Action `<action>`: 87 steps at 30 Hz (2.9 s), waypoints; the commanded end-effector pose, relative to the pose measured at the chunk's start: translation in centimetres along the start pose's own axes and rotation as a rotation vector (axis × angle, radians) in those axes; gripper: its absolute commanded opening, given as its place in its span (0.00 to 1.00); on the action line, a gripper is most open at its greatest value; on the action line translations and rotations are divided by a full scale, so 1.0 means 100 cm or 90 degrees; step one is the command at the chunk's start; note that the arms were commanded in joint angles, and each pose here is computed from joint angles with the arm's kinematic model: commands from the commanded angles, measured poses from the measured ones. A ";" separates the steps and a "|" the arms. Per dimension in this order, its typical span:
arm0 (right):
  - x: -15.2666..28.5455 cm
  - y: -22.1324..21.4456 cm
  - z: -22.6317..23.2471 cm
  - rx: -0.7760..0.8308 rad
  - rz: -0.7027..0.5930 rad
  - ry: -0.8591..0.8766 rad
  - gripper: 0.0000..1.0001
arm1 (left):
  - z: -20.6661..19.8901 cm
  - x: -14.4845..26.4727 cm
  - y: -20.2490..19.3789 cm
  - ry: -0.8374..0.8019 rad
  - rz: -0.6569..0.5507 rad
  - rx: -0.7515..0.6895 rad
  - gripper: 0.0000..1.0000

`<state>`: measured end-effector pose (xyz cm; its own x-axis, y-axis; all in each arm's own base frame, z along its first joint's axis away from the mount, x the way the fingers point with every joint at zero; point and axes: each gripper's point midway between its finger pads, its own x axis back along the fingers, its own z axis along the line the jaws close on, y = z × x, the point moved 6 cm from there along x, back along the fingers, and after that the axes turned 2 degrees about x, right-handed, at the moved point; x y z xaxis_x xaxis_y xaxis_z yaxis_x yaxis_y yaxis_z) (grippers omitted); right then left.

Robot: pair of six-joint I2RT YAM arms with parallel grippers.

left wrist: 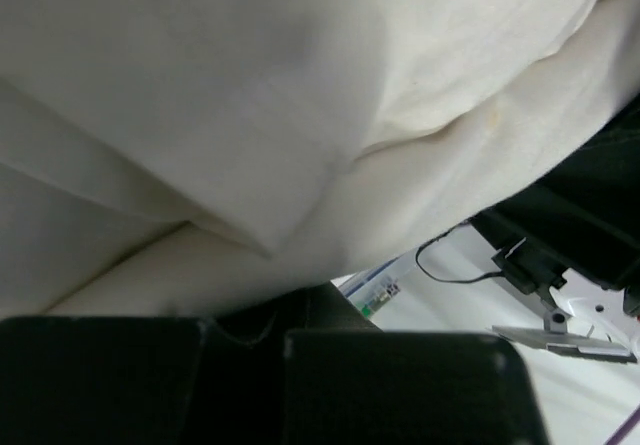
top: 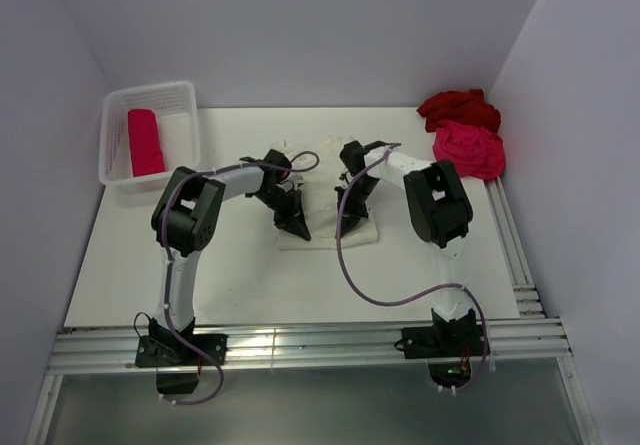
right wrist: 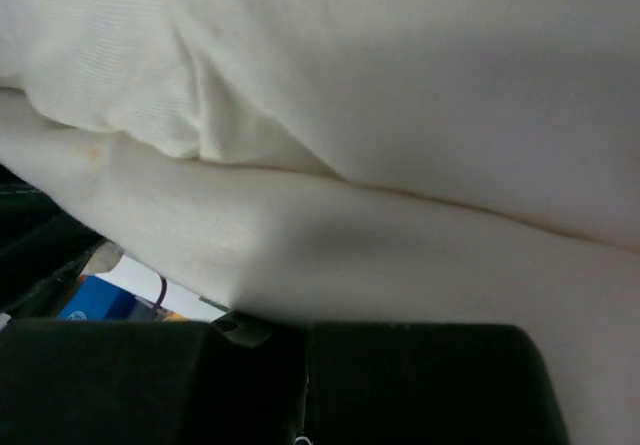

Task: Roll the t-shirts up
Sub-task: Roll the tshirt

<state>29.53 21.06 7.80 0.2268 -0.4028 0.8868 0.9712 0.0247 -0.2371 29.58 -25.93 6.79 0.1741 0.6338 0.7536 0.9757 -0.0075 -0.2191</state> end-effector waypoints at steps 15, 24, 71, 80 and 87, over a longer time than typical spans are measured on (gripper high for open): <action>0.054 0.036 -0.090 -0.107 -0.042 -0.009 0.00 | 0.036 0.028 0.034 0.011 -0.063 -0.010 0.04; 0.111 0.023 -0.034 -0.024 -0.196 0.155 0.36 | -0.045 0.097 0.037 -0.106 -0.144 -0.093 0.41; 0.013 0.065 -0.050 -0.222 -0.193 0.288 0.00 | 0.093 0.050 0.030 0.104 -0.161 0.043 0.43; 0.024 0.062 -0.050 -0.194 -0.207 0.253 0.00 | 0.065 0.084 0.036 0.083 -0.233 0.039 0.46; 0.038 0.063 -0.044 -0.174 -0.220 0.256 0.00 | 0.046 0.123 0.039 0.052 -0.295 0.019 0.50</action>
<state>35.18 16.11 6.57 -0.1501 -0.6969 0.7013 0.9071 -0.3792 -0.1826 33.35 -15.20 8.42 -0.1430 0.5012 0.8534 0.9668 0.2552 0.0122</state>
